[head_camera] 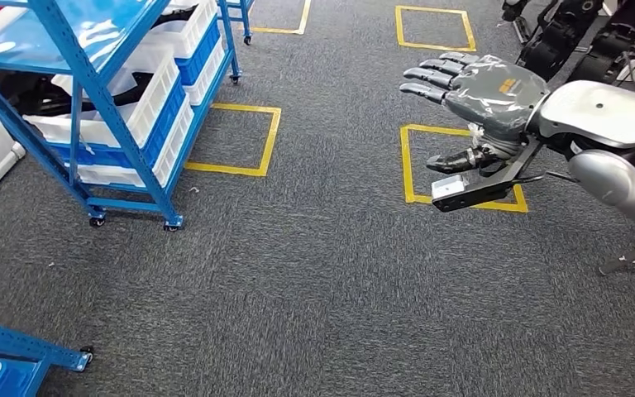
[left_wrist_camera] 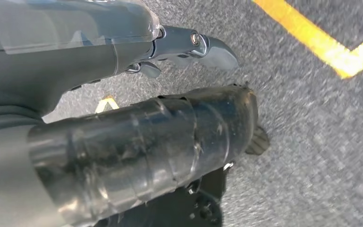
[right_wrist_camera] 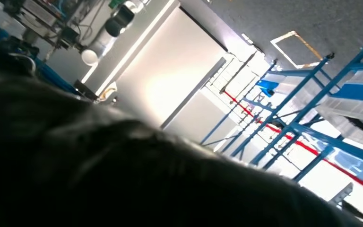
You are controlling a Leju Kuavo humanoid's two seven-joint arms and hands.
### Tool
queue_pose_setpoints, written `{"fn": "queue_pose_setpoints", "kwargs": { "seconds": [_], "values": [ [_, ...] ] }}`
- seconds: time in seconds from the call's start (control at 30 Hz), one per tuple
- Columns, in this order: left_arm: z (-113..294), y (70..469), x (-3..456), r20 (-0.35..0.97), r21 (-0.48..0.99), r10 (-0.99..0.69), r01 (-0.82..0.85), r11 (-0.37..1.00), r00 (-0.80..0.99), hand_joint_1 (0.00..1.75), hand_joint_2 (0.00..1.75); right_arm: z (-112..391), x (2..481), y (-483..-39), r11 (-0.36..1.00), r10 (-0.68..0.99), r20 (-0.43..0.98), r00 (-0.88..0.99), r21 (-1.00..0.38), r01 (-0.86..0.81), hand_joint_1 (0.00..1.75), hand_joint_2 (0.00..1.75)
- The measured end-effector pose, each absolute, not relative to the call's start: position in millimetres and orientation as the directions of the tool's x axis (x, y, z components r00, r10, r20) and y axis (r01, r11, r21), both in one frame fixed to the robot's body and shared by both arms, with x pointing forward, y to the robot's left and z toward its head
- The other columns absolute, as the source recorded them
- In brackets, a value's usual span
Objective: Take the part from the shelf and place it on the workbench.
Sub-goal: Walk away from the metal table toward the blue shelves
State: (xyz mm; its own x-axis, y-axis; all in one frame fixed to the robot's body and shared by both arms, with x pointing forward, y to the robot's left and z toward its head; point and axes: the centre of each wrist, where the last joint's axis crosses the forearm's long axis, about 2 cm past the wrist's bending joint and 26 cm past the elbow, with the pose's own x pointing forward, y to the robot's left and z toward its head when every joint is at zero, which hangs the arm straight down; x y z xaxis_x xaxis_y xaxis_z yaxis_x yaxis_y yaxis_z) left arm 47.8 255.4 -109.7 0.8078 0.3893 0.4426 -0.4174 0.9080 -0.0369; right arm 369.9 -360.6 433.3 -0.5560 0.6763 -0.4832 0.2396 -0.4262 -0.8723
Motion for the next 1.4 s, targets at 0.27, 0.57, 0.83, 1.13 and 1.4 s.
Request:
{"fn": "queue_pose_setpoints", "kwargs": {
  "seconds": [0.27, 0.57, 0.83, 1.13, 1.4],
  "values": [
    [-109.6, 255.9, 48.5, 0.443, -0.034, 0.397, -0.427, 0.904, 0.804, 0.0, 0.0, 434.3, 359.5, -371.8, -0.442, 0.679, -0.481, -0.555, -0.871, 0.215, 0.0, 0.0],
    [-110.0, 255.6, 45.1, 0.447, -0.032, 0.402, -0.435, 0.9, 0.799, 0.0, 0.0, 432.8, 351.3, -377.0, -0.441, 0.666, -0.498, -0.555, -0.863, 0.246, 0.0, 0.0],
    [-109.8, 256.5, 47.3, 0.464, -0.033, 0.398, -0.434, 0.901, 0.791, 0.0, 0.0, 431.5, 348.0, -377.4, -0.46, 0.655, -0.502, -0.565, -0.858, 0.23, 0.0, 0.0],
    [-109.6, 257.0, 49.4, 0.468, -0.033, 0.397, -0.433, 0.901, 0.79, 0.0, 0.0, 438.4, 346.8, -377.5, -0.47, 0.651, -0.511, -0.562, -0.852, 0.231, 0.0, 0.0],
    [-109.6, 256.8, 49.2, 0.467, -0.033, 0.394, -0.43, 0.902, 0.791, 0.0, 0.0, 427.4, 347.5, -377.2, -0.455, 0.648, -0.514, -0.562, -0.853, 0.255, 0.0, 0.0]
  ]
}}
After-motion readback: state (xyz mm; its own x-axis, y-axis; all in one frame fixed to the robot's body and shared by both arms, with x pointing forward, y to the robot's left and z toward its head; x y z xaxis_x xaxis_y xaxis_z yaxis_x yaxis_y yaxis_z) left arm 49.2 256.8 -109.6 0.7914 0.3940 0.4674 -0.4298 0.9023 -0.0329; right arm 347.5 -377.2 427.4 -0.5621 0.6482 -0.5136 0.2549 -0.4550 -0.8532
